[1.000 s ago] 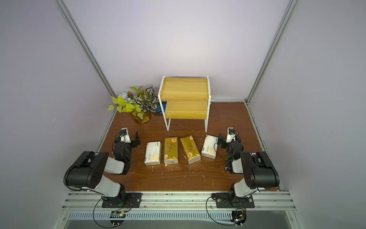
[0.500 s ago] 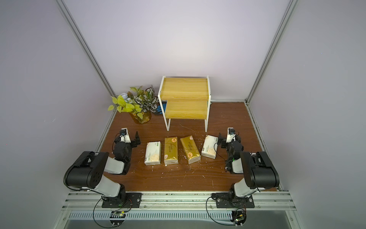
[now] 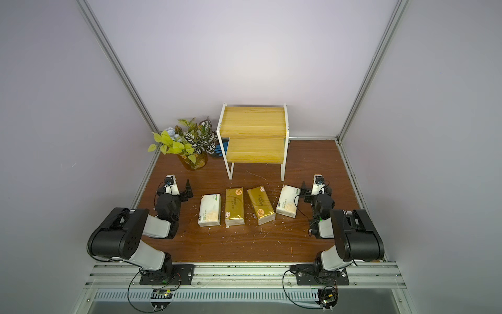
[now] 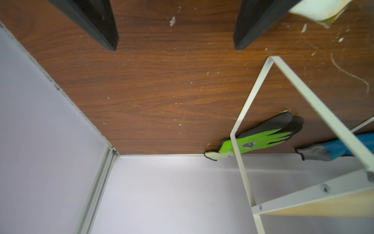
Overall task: Place the tissue boxes on the shelf by color
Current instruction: Pick up the box of tissues from the center of the board.
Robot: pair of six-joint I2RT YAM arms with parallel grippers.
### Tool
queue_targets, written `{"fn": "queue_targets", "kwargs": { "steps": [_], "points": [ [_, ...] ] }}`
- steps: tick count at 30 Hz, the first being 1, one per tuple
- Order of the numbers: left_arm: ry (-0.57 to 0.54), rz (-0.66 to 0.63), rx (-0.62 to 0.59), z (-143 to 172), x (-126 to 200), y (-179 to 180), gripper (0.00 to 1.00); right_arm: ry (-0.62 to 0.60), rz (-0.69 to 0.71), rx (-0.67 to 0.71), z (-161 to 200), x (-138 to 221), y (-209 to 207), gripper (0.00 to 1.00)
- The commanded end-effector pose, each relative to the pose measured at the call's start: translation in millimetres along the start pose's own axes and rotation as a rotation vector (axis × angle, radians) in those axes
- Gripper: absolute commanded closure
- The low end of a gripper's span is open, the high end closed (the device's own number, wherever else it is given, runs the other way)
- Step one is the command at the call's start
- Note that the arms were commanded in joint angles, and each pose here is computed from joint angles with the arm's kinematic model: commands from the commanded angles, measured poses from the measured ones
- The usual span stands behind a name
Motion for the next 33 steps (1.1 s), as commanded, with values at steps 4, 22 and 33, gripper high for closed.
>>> {"fn": "queue_targets", "kwargs": {
  "steps": [4, 22, 33],
  "points": [
    [-0.006, -0.082, -0.085, -46.3, -5.8, -4.0, 0.00, -0.128, 0.132, -0.072, -55.0, 7.4, 0.3, 0.22],
    [0.107, 0.191, 0.067, -93.4, 26.9, -98.0, 0.00, 0.422, -0.317, -0.063, -8.9, 73.6, 176.9, 0.01],
    [0.153, 0.211, 0.057, -88.7, 14.3, -114.9, 0.00, 0.524, -0.401, 0.091, 10.0, 72.1, 220.8, 0.01]
  ]
}}
Point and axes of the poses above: each gripper's point midway between its finger pads, its own x axis back along the fingers, its own y axis along the line the jaws close on, z = x × y, the point moved 5 cm from there along x, back along the fingers, and after that the axes turned 13 degrees about -x, right-handed, at the moved point
